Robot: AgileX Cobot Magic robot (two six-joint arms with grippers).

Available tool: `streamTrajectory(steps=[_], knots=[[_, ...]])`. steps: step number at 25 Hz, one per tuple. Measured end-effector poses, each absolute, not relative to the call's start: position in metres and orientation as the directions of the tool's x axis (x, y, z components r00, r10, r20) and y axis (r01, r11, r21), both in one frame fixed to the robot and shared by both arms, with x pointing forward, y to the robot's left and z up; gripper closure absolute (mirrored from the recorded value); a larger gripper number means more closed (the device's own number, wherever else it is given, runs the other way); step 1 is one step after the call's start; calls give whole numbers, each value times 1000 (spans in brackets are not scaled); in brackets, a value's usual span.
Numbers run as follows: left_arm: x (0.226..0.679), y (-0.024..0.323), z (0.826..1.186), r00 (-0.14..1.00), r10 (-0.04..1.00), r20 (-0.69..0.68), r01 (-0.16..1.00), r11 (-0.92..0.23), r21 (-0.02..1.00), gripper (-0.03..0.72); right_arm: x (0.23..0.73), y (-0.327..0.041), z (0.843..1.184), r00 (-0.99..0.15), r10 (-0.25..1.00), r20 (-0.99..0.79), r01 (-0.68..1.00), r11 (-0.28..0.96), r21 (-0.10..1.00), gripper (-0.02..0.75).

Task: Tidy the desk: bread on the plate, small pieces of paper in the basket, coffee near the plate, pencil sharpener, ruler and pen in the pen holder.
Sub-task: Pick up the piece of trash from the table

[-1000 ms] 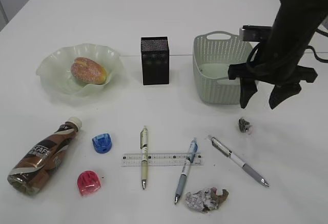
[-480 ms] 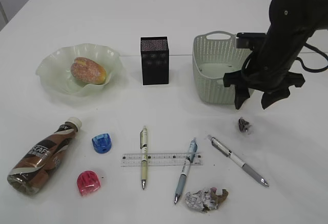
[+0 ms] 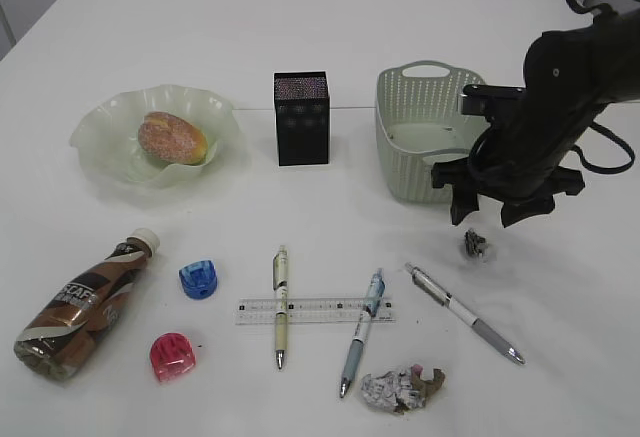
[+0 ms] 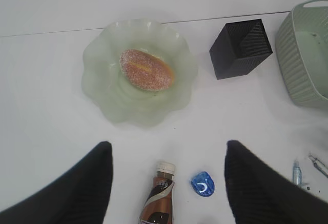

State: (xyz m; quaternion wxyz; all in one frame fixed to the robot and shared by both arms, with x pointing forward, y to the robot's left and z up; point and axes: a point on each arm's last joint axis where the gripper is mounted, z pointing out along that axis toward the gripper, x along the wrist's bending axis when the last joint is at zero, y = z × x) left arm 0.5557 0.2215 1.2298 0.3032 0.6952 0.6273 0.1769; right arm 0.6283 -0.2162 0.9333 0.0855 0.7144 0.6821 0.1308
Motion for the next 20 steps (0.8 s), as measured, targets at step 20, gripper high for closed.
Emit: streamTrajectory(steps=[20], knots=[[556, 221, 1230, 150, 979, -134, 765, -29, 643, 191, 621, -220, 905, 35, 998, 52, 947, -50, 317, 260]])
